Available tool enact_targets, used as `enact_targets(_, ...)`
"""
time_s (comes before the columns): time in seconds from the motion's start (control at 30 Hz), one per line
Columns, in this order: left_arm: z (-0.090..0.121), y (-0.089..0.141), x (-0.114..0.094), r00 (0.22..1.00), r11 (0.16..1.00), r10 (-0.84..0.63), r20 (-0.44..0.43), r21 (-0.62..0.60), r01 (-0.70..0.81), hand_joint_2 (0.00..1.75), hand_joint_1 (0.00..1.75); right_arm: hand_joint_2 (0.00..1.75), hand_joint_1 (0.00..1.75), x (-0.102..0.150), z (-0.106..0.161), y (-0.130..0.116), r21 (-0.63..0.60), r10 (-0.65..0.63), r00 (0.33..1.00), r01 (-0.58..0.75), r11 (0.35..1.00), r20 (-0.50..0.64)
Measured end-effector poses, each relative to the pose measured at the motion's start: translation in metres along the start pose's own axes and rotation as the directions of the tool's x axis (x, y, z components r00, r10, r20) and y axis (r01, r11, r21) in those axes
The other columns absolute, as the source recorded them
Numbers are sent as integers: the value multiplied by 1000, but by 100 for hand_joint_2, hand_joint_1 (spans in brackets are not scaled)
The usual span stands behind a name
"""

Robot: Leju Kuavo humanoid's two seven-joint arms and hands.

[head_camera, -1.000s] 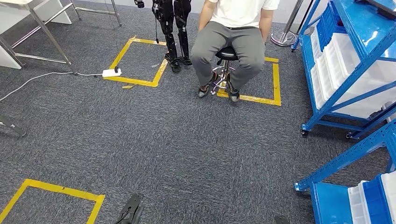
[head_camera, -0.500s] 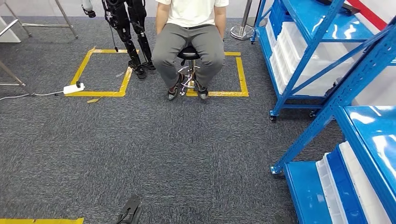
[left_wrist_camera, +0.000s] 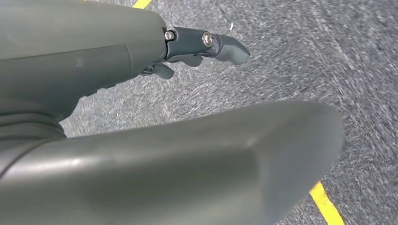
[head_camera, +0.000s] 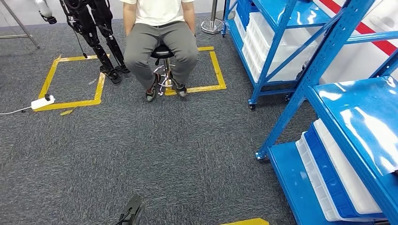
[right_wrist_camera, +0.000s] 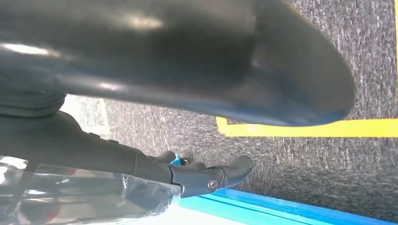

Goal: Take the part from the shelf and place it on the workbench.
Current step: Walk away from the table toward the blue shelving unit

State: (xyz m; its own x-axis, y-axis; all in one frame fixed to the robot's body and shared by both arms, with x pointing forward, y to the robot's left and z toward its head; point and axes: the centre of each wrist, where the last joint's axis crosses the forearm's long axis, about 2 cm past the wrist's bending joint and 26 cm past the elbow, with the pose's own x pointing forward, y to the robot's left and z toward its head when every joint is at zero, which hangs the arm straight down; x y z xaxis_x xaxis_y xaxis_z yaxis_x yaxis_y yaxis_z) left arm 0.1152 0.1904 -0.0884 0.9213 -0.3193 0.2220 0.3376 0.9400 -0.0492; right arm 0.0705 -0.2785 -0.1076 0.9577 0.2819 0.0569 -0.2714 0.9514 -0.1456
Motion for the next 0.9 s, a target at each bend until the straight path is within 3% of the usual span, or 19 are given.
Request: enact_targets(0.9,0,0,-1,1000,1000,-9,-5,-3,9,0,0,0,0,-2,0,-1,-4,19,1000,-19,1000,5)
